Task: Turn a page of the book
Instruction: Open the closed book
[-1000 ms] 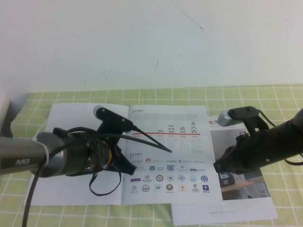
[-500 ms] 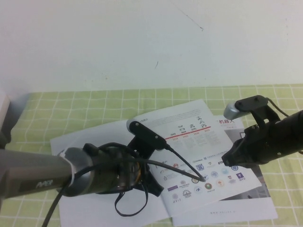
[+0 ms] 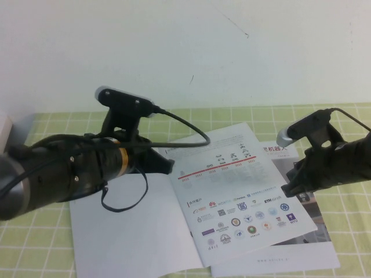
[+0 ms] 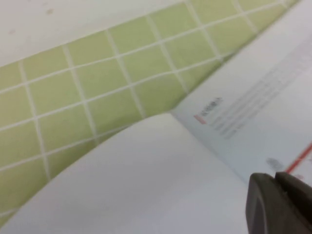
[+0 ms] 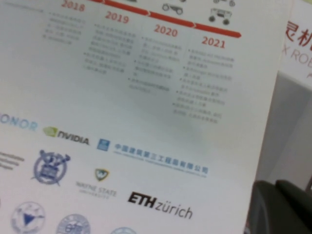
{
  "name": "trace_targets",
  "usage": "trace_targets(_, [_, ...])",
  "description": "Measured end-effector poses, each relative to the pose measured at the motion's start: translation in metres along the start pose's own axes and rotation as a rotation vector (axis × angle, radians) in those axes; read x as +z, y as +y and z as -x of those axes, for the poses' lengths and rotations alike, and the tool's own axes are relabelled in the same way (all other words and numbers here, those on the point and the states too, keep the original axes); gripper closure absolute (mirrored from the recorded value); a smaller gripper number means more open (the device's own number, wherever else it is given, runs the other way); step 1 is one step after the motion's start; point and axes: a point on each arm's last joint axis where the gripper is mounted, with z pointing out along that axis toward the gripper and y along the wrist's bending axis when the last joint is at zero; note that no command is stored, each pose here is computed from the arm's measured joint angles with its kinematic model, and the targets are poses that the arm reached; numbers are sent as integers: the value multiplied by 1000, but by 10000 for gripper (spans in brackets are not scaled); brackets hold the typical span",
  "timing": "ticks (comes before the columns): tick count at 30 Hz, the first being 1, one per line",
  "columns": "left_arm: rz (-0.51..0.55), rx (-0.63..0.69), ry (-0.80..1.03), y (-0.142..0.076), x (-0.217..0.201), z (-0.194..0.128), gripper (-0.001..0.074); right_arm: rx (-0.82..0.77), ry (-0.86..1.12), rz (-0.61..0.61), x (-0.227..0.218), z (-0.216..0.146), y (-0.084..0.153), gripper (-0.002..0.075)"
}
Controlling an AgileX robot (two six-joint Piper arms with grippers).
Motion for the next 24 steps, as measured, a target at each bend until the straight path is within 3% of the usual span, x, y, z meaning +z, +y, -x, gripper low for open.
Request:
trace_targets(6, [44, -93, 29, 32, 19, -7, 738, -31, 21, -25, 15, -7, -4, 728])
trace_targets(13, [-1, -95, 18, 29, 23, -8, 738, -71, 15, -25, 17, -4, -1, 728])
trace_targets(20, [-6, -95, 46, 29, 32, -15, 738, -256, -90, -30, 17, 36, 13, 729])
trace_targets(24, [-6, -97, 59, 28, 36, -18, 738, -291, -146, -47, 27, 63, 9, 729])
